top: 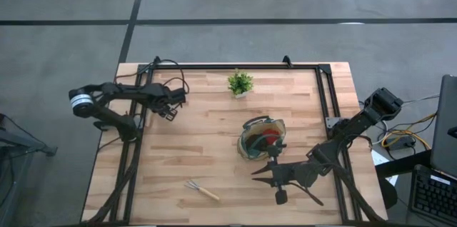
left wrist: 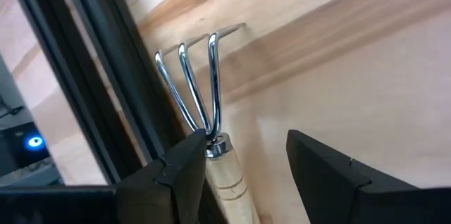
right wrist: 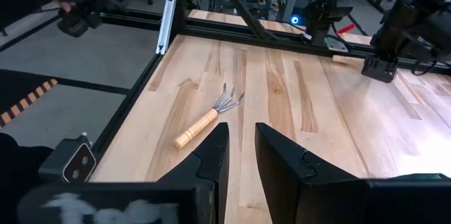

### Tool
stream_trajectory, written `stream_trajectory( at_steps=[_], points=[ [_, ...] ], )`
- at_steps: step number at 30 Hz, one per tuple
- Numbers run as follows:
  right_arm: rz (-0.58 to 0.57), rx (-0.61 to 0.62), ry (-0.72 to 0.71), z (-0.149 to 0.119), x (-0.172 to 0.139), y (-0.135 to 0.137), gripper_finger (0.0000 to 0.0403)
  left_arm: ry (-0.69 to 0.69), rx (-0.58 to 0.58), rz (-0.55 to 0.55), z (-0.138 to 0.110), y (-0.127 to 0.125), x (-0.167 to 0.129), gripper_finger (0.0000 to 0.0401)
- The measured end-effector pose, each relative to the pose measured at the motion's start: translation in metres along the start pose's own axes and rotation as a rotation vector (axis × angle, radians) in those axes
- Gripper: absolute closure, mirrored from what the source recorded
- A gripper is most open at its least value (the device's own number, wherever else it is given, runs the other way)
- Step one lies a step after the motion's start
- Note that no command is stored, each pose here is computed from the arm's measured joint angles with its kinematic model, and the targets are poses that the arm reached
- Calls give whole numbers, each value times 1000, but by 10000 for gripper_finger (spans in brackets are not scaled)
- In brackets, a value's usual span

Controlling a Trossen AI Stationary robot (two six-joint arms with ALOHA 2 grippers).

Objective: Pick & Place Garden tools in Gardening bag
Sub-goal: Put the top hand rake into the side pocket of the gardening bag

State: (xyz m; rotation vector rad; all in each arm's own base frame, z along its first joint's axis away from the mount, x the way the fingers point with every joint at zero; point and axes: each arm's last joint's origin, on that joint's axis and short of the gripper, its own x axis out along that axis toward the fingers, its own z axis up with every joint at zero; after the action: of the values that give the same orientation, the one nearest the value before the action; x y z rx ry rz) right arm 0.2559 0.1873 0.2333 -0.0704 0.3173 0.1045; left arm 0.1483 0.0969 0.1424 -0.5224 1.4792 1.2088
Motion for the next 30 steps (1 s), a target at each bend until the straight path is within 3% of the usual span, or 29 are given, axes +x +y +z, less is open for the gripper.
stream_trajectory(
  at_steps=[13, 19, 24, 30],
  points=[
    [-4, 1, 0, 0, 1, -1, 351, -90, -7, -202, -6, 1, -23, 204],
    [-4, 1, 0, 0, 1, -1, 351, -143, 15, -132, -11, 8, -28, 204],
    [-6, 2, 0, 0, 1, -2, 351, -130, -68, -35, -16, 14, -26, 204],
    [-7, 4, 0, 0, 1, -2, 351, -88, -66, -168, -17, 1, -9, 204]
  ],
)
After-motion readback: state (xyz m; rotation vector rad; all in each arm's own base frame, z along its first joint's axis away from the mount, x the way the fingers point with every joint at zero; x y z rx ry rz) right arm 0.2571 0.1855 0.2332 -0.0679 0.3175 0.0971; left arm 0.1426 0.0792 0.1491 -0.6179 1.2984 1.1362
